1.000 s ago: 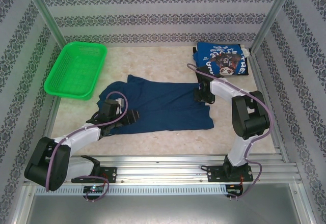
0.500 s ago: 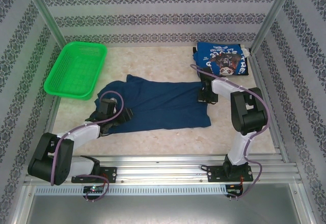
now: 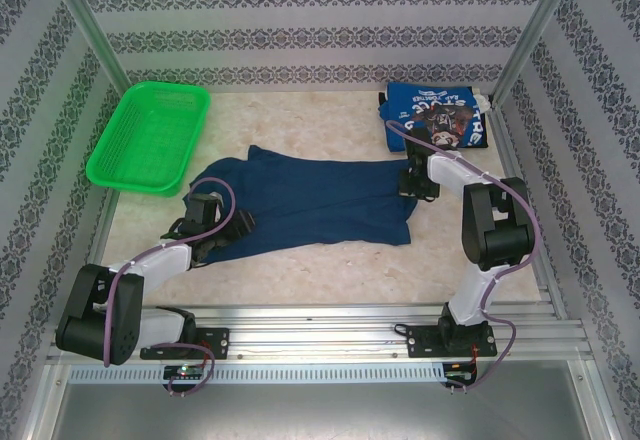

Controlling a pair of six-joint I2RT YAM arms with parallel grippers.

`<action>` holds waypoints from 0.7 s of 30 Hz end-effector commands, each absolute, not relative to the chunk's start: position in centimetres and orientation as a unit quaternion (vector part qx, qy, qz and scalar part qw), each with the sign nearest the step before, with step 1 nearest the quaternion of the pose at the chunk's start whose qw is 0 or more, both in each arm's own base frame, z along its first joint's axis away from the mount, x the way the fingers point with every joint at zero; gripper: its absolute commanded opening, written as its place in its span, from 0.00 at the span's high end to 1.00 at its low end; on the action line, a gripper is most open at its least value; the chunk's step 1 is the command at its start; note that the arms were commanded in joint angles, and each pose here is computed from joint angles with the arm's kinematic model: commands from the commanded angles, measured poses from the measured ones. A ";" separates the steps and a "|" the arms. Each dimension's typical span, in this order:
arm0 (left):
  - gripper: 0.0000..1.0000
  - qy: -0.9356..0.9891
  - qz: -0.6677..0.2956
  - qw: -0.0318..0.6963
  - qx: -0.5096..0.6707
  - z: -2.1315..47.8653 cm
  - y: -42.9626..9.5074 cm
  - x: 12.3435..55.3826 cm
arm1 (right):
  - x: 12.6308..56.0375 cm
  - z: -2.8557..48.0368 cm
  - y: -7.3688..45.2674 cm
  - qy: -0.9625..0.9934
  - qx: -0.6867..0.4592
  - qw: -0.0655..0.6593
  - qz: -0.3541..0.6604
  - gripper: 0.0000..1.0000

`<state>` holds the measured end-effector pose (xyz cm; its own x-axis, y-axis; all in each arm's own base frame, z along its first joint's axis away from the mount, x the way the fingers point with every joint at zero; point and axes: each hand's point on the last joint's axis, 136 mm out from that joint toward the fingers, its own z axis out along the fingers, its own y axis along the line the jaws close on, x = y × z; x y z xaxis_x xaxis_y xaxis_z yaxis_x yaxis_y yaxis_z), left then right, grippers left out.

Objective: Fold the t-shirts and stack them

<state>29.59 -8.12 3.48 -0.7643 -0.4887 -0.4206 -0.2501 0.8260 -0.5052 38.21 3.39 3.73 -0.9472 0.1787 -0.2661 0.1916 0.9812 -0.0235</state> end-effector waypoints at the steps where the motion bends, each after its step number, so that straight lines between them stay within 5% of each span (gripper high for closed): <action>1: 0.27 0.922 -0.214 0.255 -0.195 1.8 -7.9 28.3 | 36.8 3.1 1.0 0.987 0.093 0.108 -0.072 0.86; 3: 0.27 0.917 -0.240 0.259 -0.183 2.2 -8.8 28.5 | 36.6 3.1 0.7 0.986 0.099 0.113 -0.076 0.71; 7: 0.25 0.916 -0.273 0.258 -0.145 3.2 -10.5 28.5 | 37.0 5.4 0.4 0.977 0.116 0.164 -0.074 0.63; 21: 0.19 0.899 -0.306 0.294 -0.112 7.5 -11.5 28.8 | 34.0 5.8 6.8 0.972 0.131 0.169 0.096 0.58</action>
